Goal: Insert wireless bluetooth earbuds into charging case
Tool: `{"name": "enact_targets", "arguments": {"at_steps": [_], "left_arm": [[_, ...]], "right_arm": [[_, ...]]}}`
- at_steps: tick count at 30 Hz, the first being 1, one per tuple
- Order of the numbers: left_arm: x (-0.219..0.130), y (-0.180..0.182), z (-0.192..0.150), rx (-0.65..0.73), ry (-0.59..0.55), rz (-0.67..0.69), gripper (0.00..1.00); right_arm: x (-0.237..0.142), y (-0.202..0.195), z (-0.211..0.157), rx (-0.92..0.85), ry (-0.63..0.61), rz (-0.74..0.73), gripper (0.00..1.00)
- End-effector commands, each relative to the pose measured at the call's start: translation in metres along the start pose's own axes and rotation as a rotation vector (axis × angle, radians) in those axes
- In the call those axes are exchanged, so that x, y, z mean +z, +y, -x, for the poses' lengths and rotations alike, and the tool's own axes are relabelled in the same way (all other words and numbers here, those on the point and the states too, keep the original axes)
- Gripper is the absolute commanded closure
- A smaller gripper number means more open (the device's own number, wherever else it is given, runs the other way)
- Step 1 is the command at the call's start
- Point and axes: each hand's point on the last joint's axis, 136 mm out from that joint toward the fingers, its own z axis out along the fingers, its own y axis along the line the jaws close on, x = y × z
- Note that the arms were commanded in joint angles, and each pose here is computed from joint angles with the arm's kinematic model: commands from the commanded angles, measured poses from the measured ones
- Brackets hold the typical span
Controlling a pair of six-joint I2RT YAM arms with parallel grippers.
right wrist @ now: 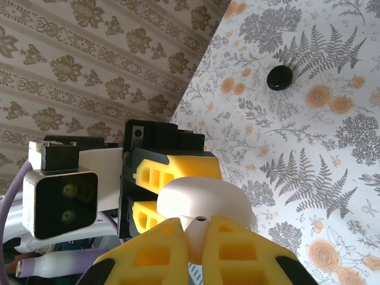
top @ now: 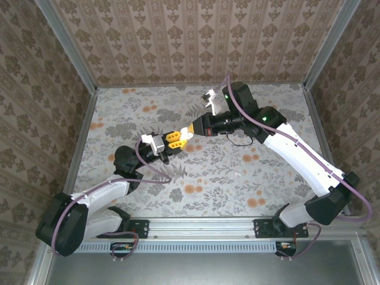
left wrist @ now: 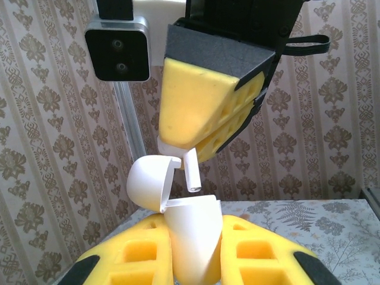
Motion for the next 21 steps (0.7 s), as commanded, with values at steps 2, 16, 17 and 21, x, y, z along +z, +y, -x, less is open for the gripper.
{"name": "enact_targets", "arguments": {"at_steps": [2, 16, 17, 21], "left_arm": [[0.002, -0.003, 0.04, 0.071, -0.115, -0.017, 1.0], [0.002, 0.002, 0.05, 0.021, -0.139, 0.014, 1.0], [0.002, 0.002, 0.051, 0.02, -0.14, 0.018, 1.0], [0.001, 0.009, 0.044, 0.002, -0.128, 0.052, 1.0]], "right_arm": [[0.007, -0.009, -0.012, -0.012, 0.035, -0.05, 0.93], [-0.012, -0.003, 0.014, -0.083, -0.174, -0.054, 0.93], [-0.014, -0.002, 0.014, -0.085, -0.178, -0.056, 0.93], [-0.028, -0.001, 0.016, -0.071, -0.222, -0.082, 0.93]]}}
